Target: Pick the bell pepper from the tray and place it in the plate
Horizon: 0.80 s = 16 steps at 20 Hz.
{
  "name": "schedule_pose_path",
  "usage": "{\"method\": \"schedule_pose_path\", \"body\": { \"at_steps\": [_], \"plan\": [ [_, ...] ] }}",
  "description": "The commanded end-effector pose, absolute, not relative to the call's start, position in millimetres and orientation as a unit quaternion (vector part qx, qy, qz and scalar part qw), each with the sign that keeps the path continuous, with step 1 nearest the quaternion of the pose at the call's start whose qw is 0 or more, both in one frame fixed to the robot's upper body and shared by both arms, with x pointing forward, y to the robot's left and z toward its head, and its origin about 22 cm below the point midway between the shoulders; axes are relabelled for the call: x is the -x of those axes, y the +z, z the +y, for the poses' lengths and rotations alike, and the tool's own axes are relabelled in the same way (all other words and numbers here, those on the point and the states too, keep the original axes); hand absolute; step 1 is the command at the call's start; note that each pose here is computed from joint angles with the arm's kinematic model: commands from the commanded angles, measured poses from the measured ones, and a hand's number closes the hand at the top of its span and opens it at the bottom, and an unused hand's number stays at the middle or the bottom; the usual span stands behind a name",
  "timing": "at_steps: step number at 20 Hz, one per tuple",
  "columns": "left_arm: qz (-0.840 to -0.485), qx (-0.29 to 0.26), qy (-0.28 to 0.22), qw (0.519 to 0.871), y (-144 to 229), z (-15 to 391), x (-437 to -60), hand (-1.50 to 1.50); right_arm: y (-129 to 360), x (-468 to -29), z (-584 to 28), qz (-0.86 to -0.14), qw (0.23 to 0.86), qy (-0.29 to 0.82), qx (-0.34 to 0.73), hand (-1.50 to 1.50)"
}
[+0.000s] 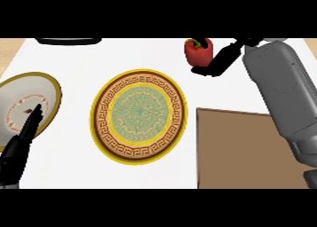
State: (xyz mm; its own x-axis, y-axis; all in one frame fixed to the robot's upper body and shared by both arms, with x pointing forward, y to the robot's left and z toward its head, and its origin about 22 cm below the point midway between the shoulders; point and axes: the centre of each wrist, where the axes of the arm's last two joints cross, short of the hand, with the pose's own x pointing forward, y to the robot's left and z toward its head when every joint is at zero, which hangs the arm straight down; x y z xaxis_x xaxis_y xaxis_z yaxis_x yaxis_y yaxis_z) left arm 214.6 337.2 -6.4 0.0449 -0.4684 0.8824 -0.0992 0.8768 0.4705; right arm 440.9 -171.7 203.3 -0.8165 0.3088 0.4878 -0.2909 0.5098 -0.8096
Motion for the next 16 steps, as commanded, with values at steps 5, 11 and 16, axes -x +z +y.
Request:
{"method": "schedule_pose_path", "body": {
  "at_steps": [5, 11, 16],
  "plan": [
    [-0.675, -0.216, -0.129, 0.693, -9.5, 335.6, -223.5, 0.0, 202.7, -407.4, -68.8, -0.774, 0.334, 0.536, -0.034, 1.5],
    [-0.677, -0.206, -0.138, 0.693, -3.0, 330.0, -214.1, 0.0, 166.8, -396.8, -30.1, -0.735, 0.346, 0.583, -0.022, 1.5],
    [-0.68, -0.197, -0.14, 0.692, 10.8, 327.8, -226.8, 0.0, 132.0, -393.1, -21.0, -0.714, 0.351, 0.605, -0.022, 1.5]
  ]
}}
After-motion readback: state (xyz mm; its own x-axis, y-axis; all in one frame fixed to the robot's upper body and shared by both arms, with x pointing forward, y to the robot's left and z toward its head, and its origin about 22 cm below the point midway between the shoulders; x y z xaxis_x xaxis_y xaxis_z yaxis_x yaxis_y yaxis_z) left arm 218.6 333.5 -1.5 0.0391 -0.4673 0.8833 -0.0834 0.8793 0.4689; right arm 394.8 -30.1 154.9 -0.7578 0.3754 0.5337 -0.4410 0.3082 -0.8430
